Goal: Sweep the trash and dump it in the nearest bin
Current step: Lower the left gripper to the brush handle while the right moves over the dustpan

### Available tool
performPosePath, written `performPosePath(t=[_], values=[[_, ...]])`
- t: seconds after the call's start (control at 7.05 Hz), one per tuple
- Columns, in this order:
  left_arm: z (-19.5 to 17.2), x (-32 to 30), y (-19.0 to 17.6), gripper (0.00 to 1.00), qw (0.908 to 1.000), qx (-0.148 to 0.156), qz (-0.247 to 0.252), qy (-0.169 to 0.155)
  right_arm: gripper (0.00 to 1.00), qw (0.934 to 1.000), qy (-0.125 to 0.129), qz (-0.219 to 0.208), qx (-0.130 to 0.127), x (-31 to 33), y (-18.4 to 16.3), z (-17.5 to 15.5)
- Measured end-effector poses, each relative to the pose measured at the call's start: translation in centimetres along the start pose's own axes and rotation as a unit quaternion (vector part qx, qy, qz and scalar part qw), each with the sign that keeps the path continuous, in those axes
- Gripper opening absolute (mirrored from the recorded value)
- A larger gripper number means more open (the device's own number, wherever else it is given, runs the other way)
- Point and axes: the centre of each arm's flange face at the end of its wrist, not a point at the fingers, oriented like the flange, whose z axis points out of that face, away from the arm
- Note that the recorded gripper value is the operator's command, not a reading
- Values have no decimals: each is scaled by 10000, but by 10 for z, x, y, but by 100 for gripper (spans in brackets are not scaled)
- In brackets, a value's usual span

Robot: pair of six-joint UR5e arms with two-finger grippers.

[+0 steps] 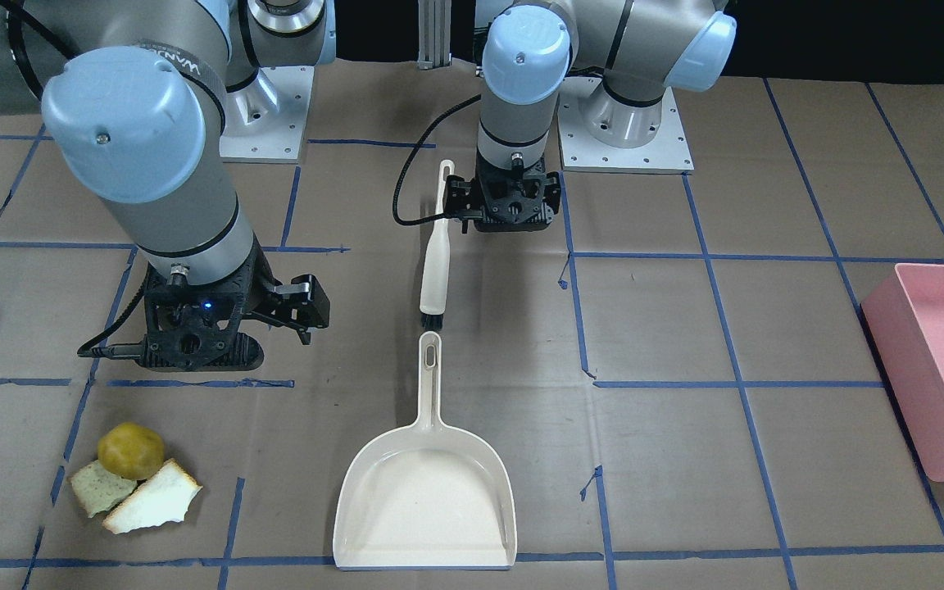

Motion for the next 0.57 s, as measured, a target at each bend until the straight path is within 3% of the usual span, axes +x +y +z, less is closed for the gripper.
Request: performPosePath(t=[0.28, 0.57], values=[[33, 34, 20, 100, 9997, -87, 196, -72, 100, 10000, 1, 21, 12, 3, -1, 0], [74, 48, 58, 100, 9996, 44, 282, -24, 100, 10000, 15, 64, -2, 9, -3, 0]])
